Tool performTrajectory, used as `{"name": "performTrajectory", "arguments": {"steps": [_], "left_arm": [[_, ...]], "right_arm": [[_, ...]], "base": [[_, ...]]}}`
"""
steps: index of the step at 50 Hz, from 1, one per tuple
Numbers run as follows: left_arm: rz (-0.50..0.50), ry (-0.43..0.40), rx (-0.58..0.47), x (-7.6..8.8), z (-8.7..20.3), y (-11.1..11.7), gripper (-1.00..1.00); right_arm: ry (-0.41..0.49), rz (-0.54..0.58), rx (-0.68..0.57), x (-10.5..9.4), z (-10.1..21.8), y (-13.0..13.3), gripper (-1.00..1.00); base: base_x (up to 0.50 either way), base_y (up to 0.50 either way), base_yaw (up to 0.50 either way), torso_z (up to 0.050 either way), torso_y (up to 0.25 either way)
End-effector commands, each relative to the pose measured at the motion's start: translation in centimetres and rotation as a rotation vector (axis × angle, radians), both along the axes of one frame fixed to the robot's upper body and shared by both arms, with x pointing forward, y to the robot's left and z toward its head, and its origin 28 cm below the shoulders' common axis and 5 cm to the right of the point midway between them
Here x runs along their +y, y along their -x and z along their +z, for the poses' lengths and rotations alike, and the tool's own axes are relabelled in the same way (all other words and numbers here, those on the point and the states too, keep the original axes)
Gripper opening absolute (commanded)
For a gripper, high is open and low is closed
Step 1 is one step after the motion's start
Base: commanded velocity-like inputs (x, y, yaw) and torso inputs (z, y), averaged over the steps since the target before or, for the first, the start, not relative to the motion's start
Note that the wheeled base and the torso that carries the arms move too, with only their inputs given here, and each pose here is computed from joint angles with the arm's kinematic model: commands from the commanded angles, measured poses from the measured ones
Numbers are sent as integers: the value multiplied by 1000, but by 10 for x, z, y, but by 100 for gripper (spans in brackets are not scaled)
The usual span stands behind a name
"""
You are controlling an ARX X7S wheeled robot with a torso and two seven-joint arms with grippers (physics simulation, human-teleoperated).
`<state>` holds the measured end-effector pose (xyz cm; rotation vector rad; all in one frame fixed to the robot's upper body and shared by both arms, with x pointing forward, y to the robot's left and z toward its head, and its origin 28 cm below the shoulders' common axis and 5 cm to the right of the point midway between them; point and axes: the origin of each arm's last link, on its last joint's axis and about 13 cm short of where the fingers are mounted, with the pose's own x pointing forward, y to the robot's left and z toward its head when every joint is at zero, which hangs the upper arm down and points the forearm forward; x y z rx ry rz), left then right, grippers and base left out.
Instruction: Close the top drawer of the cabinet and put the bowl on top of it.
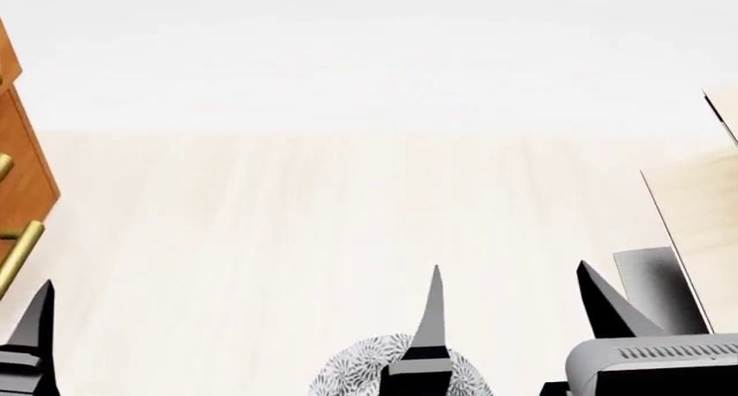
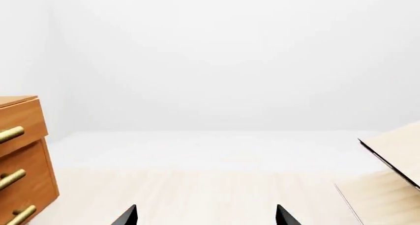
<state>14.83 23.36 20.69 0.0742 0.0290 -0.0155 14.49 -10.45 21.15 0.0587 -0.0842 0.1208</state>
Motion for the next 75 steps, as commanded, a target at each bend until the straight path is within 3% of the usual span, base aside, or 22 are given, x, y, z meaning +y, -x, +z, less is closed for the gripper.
{"name": "performTrajectory", "arguments": {"steps": [1,5,6,7,11,12,15,16,17,18,48,61,75], "left_arm": [[3,-2,8,1,-2,-1,100],[3,0,7,1,-2,-1,100],[3,-2,9,1,-3,0,100],[3,-4,10,1,-3,0,100],[-2,3,9,1,-5,-1,100],[6,12,36,0,-9,-15,100],[6,36,37,0,-6,-24,100],[-49,65,34,4,-2,-55,100],[-40,53,118,2,-23,-78,100],[59,-5,90,9,-25,-85,100],[103,-11,91,17,-30,-101,100],[165,-42,83,30,-21,-112,100],[201,-9,110,39,-31,-122,100]], "right_arm": [[1,1,4,0,-2,0,100],[-5,4,-4,0,0,0,100],[60,-71,-7,-1,-3,-3,100],[4,-14,10,1,-4,-2,100],[8,-5,9,1,-4,-2,100],[7,-5,12,1,-7,-1,100],[15,-7,24,1,-10,-2,100],[15,-2,41,1,-19,-2,100],[15,-2,42,0,-20,-3,100],[15,-2,42,0,-21,-3,100],[14,-12,44,-3,-20,-1,100],[16,-7,56,-2,-25,-3,100],[20,-3,63,0,-27,-5,100]], "base": [[422,0,0,0,0],[429,0,0,0,0],[0,0,0,0,0],[0,0,0,0,0],[0,0,0,0,0],[0,0,0,0,0],[0,0,0,0,0],[0,0,0,0,0],[0,0,0,0,0],[0,0,0,0,0],[0,0,0,0,0],[0,0,0,0,0],[0,0,0,0,0]]}}
